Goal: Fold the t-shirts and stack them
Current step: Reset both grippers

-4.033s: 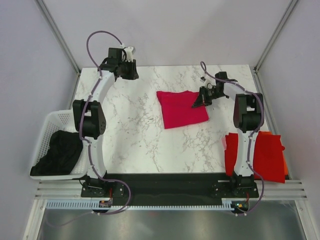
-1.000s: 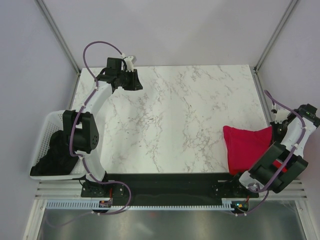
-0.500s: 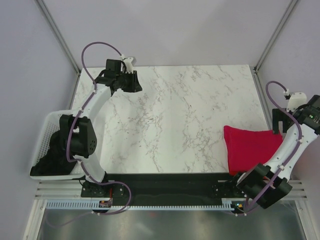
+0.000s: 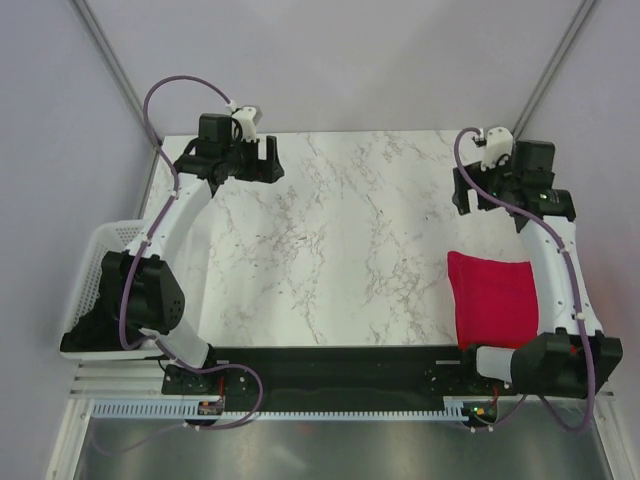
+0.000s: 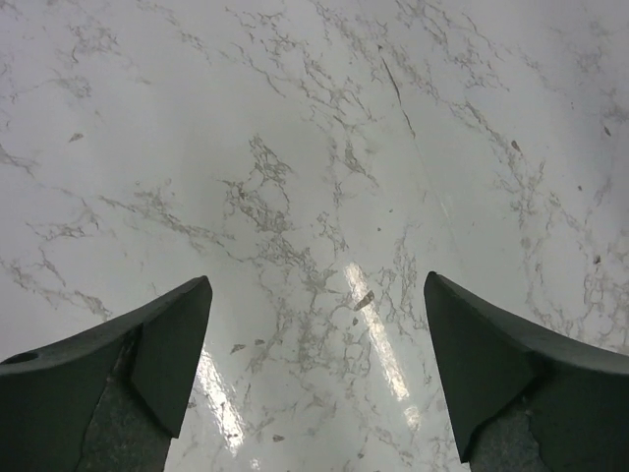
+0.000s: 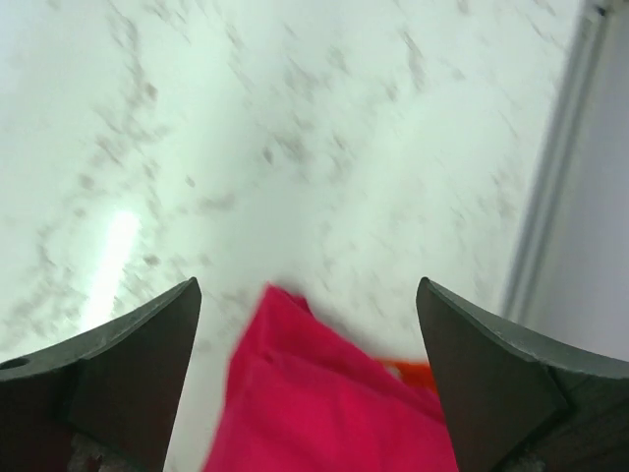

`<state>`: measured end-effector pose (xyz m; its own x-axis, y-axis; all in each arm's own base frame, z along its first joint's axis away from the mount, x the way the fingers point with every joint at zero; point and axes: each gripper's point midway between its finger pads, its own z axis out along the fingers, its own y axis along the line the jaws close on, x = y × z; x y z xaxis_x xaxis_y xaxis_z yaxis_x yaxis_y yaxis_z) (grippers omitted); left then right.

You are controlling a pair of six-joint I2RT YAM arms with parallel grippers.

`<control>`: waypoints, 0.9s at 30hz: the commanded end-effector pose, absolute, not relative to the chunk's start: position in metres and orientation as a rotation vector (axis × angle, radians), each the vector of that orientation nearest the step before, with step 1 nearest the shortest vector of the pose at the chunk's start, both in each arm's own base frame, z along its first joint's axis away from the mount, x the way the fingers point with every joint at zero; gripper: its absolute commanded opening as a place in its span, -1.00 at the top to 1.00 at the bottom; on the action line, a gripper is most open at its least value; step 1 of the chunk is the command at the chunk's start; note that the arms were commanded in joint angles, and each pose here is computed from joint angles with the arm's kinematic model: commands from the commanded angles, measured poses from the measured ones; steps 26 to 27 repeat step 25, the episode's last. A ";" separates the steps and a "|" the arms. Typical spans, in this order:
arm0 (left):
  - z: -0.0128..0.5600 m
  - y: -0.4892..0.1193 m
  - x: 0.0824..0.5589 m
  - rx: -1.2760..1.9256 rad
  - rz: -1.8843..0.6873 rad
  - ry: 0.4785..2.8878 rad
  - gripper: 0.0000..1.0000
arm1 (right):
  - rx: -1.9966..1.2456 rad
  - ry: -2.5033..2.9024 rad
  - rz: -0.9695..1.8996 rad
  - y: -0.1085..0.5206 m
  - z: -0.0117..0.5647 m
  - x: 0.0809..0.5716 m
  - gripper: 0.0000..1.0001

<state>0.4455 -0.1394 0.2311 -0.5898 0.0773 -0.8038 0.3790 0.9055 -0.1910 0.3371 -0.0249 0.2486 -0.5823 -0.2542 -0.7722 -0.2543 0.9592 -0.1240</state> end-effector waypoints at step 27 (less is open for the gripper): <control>0.216 -0.163 0.450 0.580 -0.433 2.246 -0.99 | -0.389 2.201 0.064 0.195 0.159 0.504 -0.96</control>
